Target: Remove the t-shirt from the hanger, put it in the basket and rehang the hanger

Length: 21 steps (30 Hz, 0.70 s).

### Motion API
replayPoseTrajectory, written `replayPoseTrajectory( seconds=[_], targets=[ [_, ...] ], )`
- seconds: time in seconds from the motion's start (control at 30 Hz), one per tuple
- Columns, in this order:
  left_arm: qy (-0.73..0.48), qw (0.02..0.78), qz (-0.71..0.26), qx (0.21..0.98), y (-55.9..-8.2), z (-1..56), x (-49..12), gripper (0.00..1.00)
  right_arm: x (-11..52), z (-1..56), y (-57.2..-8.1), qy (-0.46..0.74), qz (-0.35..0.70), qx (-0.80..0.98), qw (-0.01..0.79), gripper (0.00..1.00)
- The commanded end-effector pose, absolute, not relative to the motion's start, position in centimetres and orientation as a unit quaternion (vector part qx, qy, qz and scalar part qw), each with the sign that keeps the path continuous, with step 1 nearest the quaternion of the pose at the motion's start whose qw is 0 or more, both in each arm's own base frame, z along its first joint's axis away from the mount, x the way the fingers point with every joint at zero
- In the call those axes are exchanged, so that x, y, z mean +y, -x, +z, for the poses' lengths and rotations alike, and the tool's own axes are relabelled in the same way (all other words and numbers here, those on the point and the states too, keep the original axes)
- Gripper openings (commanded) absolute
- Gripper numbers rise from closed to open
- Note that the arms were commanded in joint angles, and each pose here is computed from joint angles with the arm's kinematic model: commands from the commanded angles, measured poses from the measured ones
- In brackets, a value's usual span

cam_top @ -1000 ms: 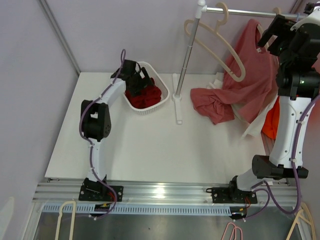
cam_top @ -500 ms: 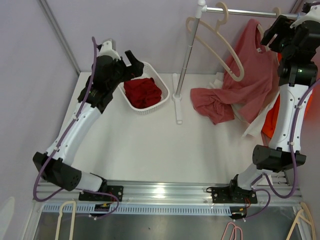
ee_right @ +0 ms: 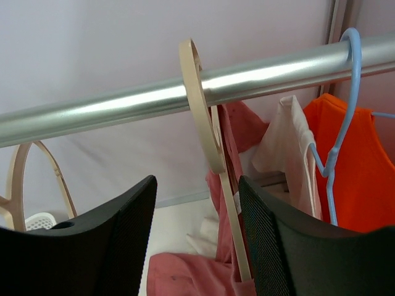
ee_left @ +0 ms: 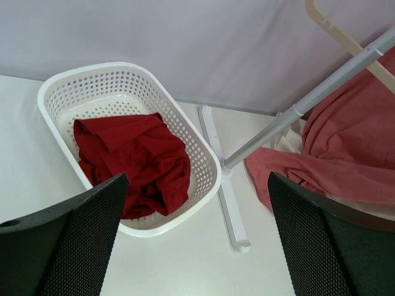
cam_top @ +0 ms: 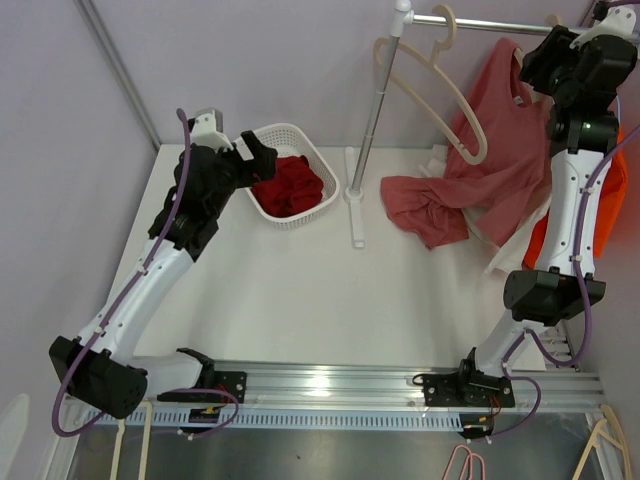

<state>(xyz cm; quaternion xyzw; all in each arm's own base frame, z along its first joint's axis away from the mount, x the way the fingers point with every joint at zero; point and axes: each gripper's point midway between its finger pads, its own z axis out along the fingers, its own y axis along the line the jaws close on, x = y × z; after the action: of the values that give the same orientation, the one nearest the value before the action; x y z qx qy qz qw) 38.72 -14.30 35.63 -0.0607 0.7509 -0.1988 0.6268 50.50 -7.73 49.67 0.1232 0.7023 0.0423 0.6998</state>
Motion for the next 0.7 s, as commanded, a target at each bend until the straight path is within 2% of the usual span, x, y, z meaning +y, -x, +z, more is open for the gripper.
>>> replayPoseTrajectory(
  seconds=[0.0, 0.23, 0.43, 0.53, 0.67],
  targets=[
    [0.056, 0.663, -0.198, 0.72, -38.7, 37.4, -14.1, 0.99, -8.1, 52.5, -50.5, -0.116, 0.036, 0.667, 0.735, 0.6],
    [0.053, 0.672, -0.194, 0.713, -39.4, 37.4, -14.1, 1.0, -8.5, 52.3, -51.6, -0.109, 0.025, 0.662, 0.741, 0.58],
    [0.055, 0.681, -0.189, 0.706, -39.5, 37.3, -13.9, 0.99, -8.0, 51.1, -53.2, -0.098, 0.028, 0.663, 0.741, 0.53],
    [0.052, 0.68, -0.191, 0.706, -39.4, 37.2, -14.0, 1.0, -7.6, 50.6, -54.0, -0.093, 0.016, 0.664, 0.742, 0.39],
    [0.052, 0.684, -0.196, 0.701, -39.2, 37.6, -14.0, 0.99, -7.4, 50.3, -54.8, -0.086, 0.011, 0.665, 0.742, 0.34]
  ],
)
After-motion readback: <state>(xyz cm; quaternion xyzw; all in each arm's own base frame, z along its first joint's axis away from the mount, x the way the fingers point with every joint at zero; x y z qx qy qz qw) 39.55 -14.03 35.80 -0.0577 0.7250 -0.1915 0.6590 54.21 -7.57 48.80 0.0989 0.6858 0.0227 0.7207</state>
